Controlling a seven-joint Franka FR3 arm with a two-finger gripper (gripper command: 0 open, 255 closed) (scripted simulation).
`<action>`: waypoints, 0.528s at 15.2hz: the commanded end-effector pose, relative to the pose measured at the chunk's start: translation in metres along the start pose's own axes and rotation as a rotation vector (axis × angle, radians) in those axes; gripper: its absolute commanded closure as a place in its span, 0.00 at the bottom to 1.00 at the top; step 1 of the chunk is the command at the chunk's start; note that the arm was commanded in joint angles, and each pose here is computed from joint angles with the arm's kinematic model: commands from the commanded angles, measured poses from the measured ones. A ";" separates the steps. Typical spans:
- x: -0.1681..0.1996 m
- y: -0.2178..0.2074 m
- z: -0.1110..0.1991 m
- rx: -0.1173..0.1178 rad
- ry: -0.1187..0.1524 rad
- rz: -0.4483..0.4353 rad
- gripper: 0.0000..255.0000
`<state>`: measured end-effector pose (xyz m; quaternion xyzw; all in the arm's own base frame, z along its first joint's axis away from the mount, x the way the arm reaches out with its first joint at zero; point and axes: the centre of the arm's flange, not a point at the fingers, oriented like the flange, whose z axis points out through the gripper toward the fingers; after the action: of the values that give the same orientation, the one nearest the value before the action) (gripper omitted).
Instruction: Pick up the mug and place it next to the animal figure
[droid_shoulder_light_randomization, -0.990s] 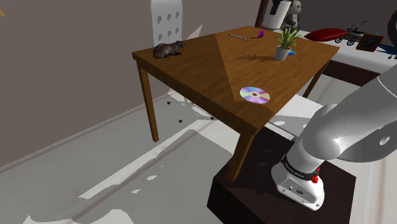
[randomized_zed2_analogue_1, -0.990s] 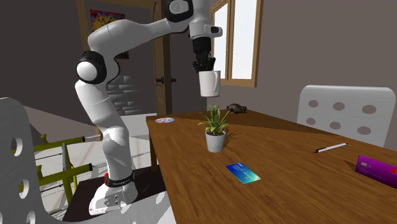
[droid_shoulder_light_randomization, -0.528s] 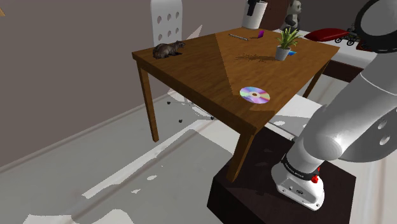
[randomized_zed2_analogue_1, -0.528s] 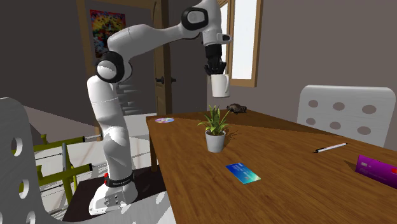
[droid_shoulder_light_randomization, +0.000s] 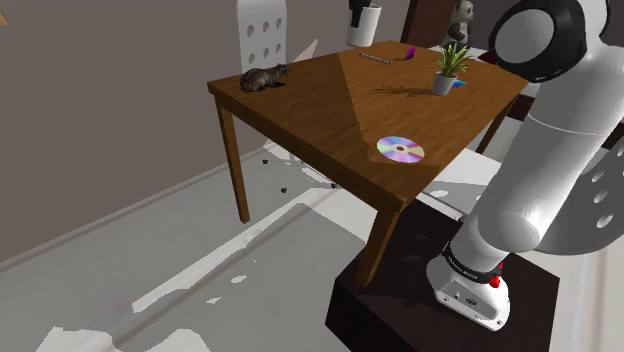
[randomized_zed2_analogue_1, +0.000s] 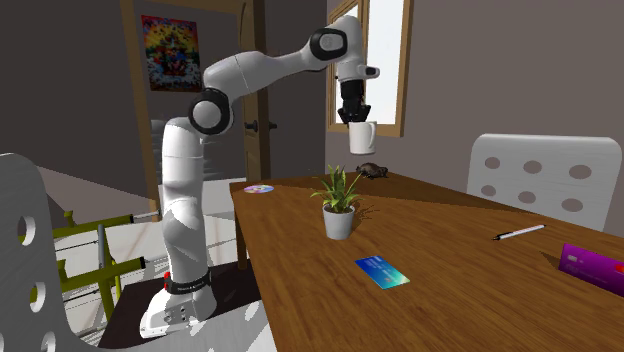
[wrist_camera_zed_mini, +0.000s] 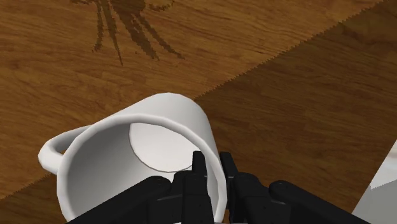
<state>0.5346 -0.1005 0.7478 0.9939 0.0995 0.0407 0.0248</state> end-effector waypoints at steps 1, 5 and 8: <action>0.027 -0.010 0.003 0.000 0.001 0.000 1.00; 0.078 -0.027 0.013 0.000 0.001 0.000 1.00; 0.076 -0.028 0.029 0.000 0.001 0.000 1.00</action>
<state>0.6038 -0.0596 0.7283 0.9939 0.0995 0.0400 0.0242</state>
